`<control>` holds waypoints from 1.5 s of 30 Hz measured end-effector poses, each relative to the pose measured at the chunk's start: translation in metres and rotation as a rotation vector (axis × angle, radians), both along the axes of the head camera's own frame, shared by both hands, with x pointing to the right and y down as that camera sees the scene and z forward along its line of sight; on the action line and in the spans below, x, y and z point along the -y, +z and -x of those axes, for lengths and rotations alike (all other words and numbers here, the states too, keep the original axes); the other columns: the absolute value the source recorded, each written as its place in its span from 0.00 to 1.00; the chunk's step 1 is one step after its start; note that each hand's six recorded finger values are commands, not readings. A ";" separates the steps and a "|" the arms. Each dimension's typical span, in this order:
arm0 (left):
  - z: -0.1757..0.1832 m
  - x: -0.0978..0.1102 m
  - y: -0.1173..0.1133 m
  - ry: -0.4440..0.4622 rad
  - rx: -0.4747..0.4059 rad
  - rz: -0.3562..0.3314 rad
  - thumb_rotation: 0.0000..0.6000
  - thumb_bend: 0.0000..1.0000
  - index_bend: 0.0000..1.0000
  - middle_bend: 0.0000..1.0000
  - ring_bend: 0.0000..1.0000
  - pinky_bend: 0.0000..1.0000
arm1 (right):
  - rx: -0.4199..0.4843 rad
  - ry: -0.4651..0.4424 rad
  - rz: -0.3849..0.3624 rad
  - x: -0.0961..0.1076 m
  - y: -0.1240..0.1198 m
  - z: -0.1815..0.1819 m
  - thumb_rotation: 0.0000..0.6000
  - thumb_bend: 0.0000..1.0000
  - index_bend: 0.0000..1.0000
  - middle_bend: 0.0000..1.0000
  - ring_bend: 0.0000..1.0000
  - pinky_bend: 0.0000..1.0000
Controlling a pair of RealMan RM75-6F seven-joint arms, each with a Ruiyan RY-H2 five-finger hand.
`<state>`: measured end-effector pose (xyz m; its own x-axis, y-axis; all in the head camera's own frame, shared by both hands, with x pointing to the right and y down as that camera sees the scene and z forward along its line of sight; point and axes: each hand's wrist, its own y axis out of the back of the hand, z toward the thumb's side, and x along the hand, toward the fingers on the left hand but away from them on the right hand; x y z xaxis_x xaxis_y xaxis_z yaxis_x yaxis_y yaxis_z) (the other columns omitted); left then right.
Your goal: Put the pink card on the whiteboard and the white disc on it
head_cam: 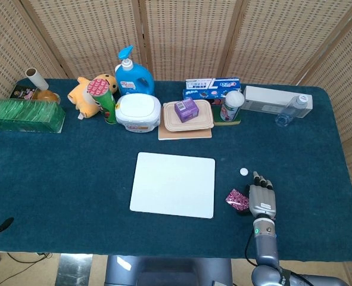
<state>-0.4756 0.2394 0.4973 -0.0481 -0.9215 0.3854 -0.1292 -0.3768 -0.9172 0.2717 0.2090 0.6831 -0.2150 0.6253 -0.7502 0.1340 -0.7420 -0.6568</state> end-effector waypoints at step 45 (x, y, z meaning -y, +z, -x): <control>0.016 0.009 0.002 -0.063 -0.011 0.010 1.00 0.07 0.00 0.00 0.00 0.00 | 0.099 -0.321 0.021 0.049 0.003 0.223 0.91 0.18 0.42 0.00 0.00 0.00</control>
